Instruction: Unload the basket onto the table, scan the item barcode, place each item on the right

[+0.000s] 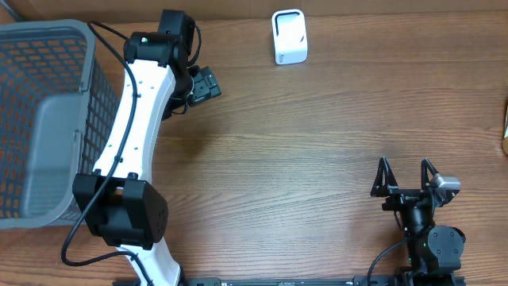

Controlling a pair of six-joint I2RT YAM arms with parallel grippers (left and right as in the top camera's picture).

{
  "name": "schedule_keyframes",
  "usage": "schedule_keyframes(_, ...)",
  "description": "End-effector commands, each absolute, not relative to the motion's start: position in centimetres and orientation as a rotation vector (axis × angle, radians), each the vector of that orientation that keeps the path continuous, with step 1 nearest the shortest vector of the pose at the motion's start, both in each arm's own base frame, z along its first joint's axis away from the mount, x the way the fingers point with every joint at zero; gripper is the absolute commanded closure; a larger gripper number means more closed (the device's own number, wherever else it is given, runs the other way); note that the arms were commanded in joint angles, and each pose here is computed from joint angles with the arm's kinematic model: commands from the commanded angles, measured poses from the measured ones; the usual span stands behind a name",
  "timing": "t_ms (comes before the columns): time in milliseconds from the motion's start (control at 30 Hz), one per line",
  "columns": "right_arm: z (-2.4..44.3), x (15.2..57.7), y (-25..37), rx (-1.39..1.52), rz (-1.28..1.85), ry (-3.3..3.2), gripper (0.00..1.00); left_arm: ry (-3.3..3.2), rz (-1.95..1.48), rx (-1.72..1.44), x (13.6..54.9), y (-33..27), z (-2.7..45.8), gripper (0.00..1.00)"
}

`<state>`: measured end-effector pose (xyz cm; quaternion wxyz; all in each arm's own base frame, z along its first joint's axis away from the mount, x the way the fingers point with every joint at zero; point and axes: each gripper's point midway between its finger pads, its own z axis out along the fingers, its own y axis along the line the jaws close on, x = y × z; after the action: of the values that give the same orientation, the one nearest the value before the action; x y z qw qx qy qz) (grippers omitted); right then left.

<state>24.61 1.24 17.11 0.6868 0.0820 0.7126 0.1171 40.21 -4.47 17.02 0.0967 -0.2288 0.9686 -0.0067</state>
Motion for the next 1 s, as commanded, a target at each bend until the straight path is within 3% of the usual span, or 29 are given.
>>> schedule_keyframes(0,16.95,24.61,1.36,0.177,0.261,1.591,0.0,2.873,-0.012,-0.674,40.11,-4.27,16.93,0.0)
schedule_keyframes(967,16.95,24.61,1.48,0.088,0.186,1.596,0.0,2.873,-0.012,-0.674,40.11,-4.27,16.93,0.0)
